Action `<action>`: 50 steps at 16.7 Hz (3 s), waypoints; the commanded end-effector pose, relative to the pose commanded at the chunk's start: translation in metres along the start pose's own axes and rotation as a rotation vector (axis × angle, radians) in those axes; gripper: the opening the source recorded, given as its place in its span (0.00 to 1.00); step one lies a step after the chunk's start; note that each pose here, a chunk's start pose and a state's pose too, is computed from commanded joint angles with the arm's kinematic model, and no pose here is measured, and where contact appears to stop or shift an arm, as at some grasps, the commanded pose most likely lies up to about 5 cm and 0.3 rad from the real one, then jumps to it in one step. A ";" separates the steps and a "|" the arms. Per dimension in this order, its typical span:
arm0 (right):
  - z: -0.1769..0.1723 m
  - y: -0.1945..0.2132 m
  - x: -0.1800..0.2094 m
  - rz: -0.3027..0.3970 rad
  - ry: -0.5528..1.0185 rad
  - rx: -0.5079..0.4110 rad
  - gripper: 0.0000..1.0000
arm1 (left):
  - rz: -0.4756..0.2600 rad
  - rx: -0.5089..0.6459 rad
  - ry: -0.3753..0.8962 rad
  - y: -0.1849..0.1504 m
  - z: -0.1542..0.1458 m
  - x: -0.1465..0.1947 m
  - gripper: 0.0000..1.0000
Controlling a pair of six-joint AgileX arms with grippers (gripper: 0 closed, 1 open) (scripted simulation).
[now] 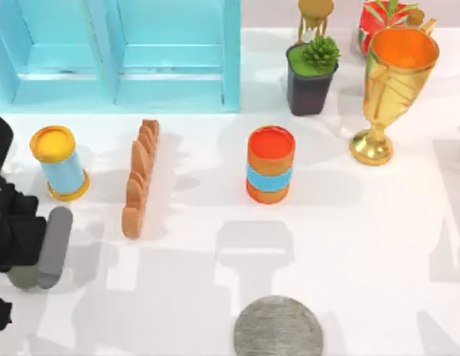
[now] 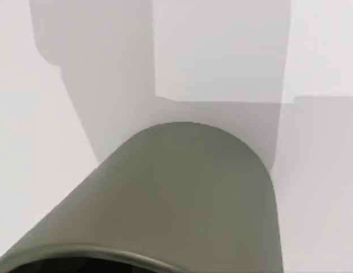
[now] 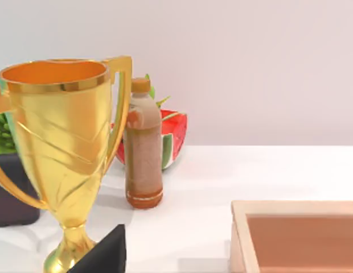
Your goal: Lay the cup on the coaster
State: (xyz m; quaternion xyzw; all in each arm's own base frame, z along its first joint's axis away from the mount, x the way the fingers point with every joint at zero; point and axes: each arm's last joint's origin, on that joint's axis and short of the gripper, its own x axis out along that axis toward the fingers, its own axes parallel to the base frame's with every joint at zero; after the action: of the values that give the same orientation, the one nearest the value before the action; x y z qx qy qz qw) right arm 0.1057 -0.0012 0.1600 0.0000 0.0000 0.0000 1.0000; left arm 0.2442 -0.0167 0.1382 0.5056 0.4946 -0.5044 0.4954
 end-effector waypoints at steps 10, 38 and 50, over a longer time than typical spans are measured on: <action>0.000 0.000 0.000 0.000 0.000 0.000 1.00 | 0.000 0.000 0.000 0.000 0.000 0.000 0.10; 0.000 0.000 0.000 0.000 0.000 0.000 1.00 | -0.156 -0.782 -0.021 -0.003 0.205 -0.023 0.00; 0.000 0.000 0.000 0.000 0.000 0.000 1.00 | -0.035 -1.502 -0.015 -0.048 0.329 -0.062 0.00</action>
State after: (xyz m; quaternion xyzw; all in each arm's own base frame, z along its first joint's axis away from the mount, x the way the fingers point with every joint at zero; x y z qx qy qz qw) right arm 0.1057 -0.0012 0.1600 0.0000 0.0000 0.0000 1.0000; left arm 0.1898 -0.3446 0.1996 0.0201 0.7102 -0.0425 0.7025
